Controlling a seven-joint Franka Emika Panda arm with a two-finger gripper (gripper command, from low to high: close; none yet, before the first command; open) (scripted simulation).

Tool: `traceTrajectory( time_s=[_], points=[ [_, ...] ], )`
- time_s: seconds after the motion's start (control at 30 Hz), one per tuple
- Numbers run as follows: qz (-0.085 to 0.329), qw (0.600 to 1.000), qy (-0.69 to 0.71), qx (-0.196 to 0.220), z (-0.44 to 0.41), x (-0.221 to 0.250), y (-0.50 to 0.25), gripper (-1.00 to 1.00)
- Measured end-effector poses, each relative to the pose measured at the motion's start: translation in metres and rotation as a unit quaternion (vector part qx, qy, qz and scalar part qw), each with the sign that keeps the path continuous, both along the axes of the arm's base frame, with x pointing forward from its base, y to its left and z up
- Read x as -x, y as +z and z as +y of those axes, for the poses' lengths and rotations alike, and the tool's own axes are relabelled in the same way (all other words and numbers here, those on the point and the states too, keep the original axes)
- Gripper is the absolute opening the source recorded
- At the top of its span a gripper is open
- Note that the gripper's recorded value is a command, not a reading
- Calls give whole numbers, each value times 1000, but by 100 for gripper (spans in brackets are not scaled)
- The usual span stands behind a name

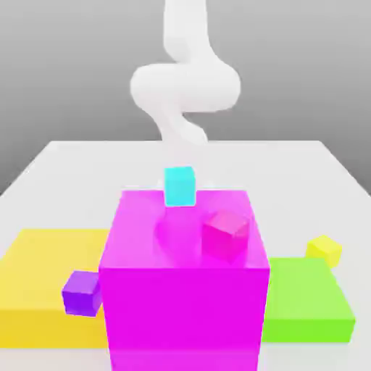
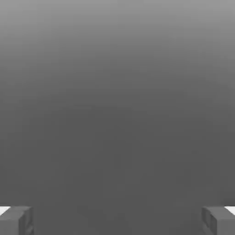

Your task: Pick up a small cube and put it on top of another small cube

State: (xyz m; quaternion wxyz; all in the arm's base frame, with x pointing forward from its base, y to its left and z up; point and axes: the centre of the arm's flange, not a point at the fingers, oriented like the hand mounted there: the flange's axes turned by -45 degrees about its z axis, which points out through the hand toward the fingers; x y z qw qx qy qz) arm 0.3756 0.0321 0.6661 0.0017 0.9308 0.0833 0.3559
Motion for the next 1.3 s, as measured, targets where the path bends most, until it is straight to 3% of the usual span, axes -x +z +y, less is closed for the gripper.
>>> traceTrajectory(
  time_s=[0.2, 0.4, 0.6, 0.8, 1.03, 1.07, 1.3],
  points=[
    [73, 970, 212, 96, 94, -35, -120, 0],
    [124, 883, 416, 181, 183, -16, -240, 0],
    [157, 742, 601, 253, 248, 49, -356, 0],
    [169, 546, 761, 307, 280, 148, -457, 0],
    [175, 528, 771, 309, 273, 152, -529, 0],
    [175, 528, 771, 309, 273, 153, -534, -100],
    [176, 527, 771, 310, 273, 153, -533, -100]
  ],
)
